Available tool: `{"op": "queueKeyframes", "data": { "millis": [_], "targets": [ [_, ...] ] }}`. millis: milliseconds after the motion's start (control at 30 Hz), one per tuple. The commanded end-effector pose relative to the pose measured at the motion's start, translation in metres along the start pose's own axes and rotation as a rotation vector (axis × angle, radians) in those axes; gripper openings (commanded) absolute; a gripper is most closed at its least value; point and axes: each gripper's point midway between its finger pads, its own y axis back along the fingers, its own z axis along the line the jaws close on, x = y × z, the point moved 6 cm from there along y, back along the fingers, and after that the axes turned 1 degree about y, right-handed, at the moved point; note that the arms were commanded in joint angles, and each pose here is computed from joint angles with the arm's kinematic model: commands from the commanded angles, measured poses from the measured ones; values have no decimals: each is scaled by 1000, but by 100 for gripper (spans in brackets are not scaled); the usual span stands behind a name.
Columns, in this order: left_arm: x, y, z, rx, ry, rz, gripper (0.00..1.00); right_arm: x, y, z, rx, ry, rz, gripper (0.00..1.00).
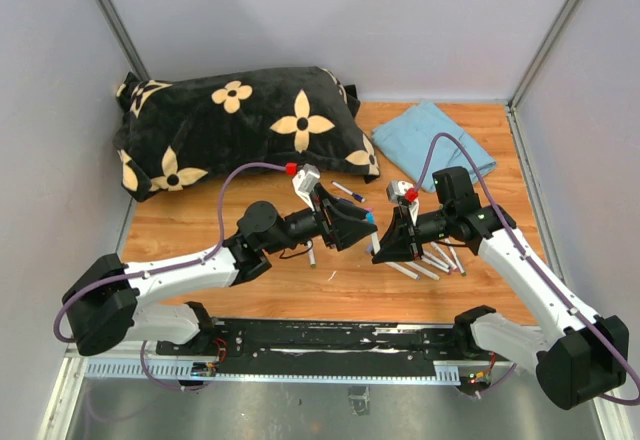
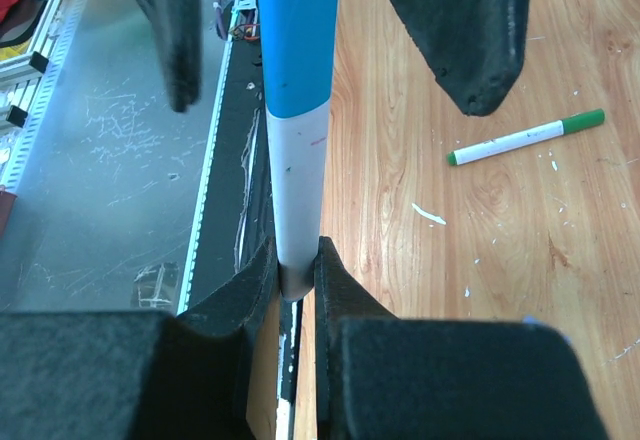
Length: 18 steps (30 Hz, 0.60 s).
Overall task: Open the pen caps
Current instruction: Pick up the pen from the center of the board.
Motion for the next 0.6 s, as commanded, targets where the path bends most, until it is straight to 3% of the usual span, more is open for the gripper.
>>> {"op": "queueKeyframes", "data": {
  "millis": [0, 267, 467, 567],
  "targets": [
    [-10, -7, -7, 34, -6, -16, 55, -10, 2, 4, -23, 29, -22, 1],
    [-11, -10, -7, 31, -11, -10, 35, -8, 1, 3, -27, 18, -14, 2],
    [-10, -11, -4, 18, -26, 1, 1, -8, 1, 3, -29, 13, -10, 4],
    [-9, -9, -3, 3, -28, -6, 0, -11, 2, 5, -32, 13, -18, 16]
  ]
}}
